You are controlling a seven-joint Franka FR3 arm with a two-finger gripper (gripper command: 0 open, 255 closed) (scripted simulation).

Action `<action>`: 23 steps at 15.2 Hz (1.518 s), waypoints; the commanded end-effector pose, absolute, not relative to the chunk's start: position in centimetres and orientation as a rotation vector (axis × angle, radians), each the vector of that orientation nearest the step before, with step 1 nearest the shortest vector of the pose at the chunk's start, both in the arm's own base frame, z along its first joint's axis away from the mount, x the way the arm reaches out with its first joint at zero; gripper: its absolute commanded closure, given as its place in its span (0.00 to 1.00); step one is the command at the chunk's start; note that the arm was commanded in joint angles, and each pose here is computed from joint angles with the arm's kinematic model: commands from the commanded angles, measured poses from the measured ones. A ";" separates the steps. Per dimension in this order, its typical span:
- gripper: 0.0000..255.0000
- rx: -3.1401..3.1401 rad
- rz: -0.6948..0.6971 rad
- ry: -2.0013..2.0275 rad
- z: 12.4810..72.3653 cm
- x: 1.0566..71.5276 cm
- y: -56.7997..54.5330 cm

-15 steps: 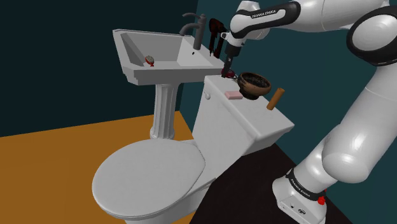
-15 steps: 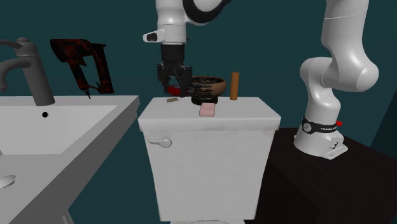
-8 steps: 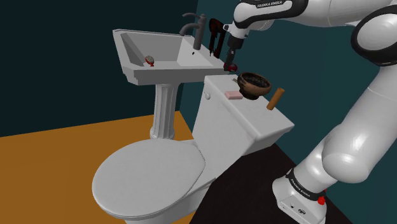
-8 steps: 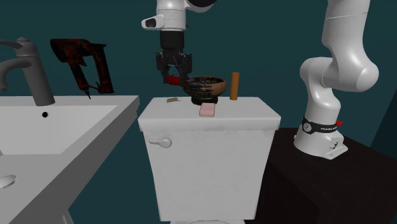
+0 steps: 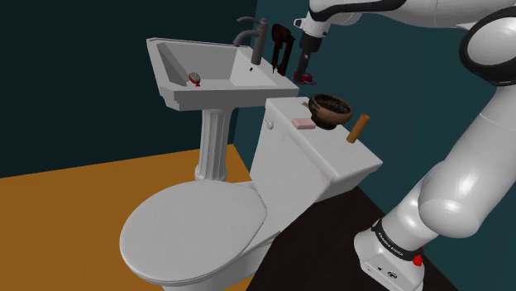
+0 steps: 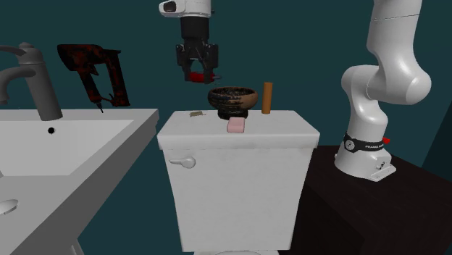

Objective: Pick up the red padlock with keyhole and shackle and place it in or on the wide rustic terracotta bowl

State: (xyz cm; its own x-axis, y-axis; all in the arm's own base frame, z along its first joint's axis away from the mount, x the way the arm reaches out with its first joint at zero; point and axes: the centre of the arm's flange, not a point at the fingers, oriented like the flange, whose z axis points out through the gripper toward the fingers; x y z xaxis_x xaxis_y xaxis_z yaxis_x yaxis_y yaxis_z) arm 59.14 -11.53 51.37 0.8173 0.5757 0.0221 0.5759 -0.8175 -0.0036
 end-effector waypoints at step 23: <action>1.00 -2.985 -0.031 -0.946 49.4 47.3 -19.8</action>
State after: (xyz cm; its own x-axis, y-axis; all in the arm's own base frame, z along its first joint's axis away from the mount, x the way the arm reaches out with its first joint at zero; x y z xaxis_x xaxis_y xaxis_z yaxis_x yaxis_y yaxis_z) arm 47.41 -19.75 49.83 0.8175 0.5756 0.0213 0.5758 -0.8176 -0.0043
